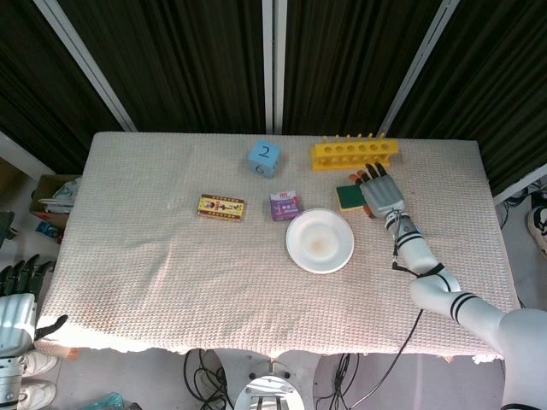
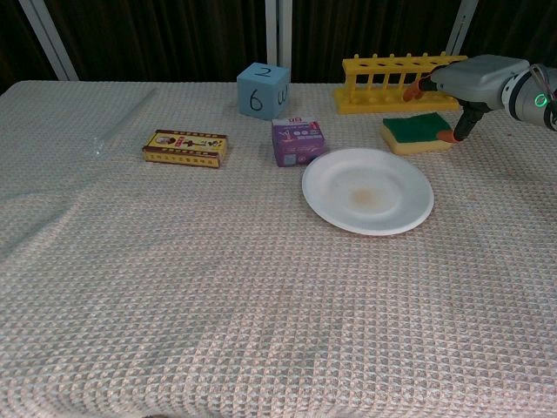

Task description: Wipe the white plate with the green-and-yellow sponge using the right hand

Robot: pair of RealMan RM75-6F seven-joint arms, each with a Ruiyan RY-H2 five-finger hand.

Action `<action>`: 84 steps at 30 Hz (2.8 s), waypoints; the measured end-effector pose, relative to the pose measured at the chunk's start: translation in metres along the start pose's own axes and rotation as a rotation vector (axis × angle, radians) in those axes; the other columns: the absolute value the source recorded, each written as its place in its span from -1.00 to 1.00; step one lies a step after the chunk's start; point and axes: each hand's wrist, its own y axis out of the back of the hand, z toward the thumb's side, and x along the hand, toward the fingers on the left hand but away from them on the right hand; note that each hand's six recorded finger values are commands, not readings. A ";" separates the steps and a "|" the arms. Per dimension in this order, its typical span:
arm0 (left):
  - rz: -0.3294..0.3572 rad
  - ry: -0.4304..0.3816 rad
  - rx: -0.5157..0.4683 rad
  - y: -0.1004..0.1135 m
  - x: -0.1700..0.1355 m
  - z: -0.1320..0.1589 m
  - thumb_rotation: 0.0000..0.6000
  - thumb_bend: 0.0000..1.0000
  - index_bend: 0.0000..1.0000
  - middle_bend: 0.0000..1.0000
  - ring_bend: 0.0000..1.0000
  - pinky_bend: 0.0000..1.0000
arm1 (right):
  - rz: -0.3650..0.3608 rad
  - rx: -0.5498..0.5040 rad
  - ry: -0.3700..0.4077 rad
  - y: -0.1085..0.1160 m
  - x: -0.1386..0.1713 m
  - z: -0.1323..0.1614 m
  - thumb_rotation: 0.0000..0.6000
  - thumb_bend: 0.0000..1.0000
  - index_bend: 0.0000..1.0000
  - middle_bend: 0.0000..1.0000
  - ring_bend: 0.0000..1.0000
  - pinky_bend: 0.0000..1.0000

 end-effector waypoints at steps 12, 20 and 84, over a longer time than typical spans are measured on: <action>-0.015 0.017 -0.003 -0.002 -0.002 -0.004 1.00 -1.00 -0.71 -0.92 -0.91 -0.84 | 0.018 -0.013 -0.013 -0.016 -0.010 -0.002 1.00 -0.42 -0.60 -0.67 -1.00 -1.00; -0.015 0.010 -0.002 -0.003 0.000 -0.003 1.00 -1.00 -0.71 -0.92 -0.91 -0.84 | 0.015 -0.001 -0.010 -0.019 -0.010 -0.004 1.00 -0.42 -0.52 -0.62 -1.00 -0.97; 0.004 0.003 -0.025 -0.008 -0.005 -0.007 1.00 -1.00 -0.71 -0.92 -0.91 -0.84 | -0.315 0.713 0.419 0.004 0.071 0.096 1.00 -0.29 0.34 -0.11 -0.60 -0.81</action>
